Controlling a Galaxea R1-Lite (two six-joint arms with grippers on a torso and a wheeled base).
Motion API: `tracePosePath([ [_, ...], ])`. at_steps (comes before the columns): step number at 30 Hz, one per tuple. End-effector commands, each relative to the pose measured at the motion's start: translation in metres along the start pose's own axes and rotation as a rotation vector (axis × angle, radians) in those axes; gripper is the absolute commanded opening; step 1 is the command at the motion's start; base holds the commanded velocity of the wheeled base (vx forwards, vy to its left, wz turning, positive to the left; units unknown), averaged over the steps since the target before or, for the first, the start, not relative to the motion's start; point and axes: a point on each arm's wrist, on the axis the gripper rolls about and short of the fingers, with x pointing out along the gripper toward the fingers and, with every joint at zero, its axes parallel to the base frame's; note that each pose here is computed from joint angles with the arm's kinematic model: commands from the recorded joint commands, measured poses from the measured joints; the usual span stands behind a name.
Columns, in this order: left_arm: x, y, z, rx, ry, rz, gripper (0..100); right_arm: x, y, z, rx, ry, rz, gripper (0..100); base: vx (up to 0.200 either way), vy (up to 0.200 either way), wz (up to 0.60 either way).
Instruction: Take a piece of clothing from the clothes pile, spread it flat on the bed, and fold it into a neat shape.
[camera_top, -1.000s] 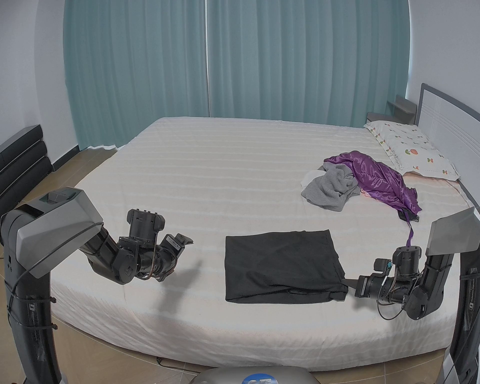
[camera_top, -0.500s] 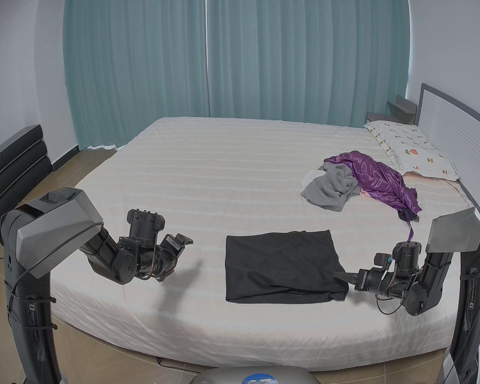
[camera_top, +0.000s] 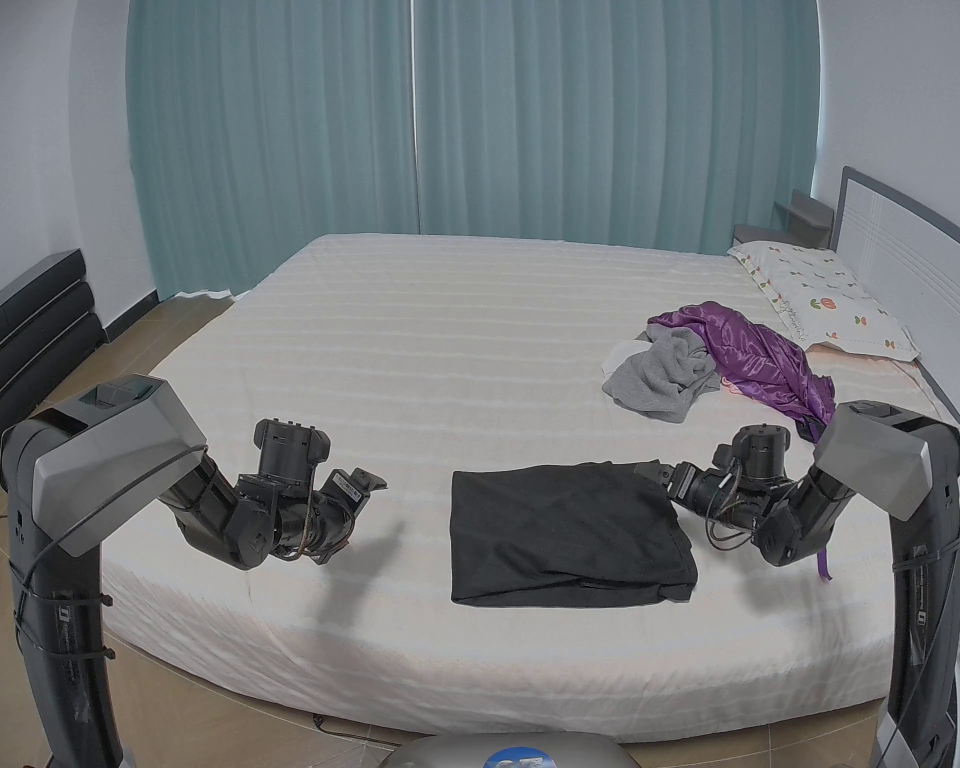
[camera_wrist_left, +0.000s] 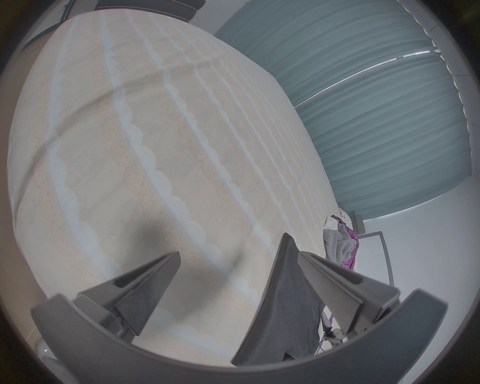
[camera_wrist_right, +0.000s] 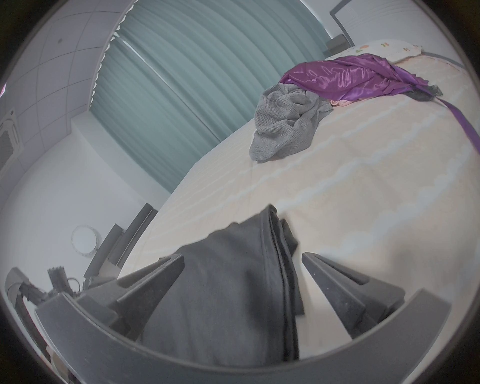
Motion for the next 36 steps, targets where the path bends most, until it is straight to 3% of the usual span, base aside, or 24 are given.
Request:
tracePosePath([
  [1,0.000,0.000,0.000,-0.001,0.001,0.001,100,0.042,-0.005,-0.003,0.041,0.018,-0.031,100,0.000,0.000,0.00],
  [8,0.000,0.001,-0.002,0.006,0.004,0.003,100,0.060,-0.006,0.006,0.056,0.014,-0.041,100,0.000,0.000,0.00],
  [9,0.001,0.001,-0.002,0.007,0.005,0.004,100,0.063,-0.007,0.006,0.057,0.012,-0.055,0,0.000,0.000,0.00],
  [15,0.001,0.001,-0.003,0.009,0.006,0.004,100,0.071,-0.002,0.018,0.047,-0.051,-0.083,0,0.000,0.000,0.00],
  [36,0.001,0.000,-0.004,0.011,0.007,0.003,100,0.074,-0.008,0.033,0.058,-0.075,-0.106,0,0.000,0.000,0.00],
])
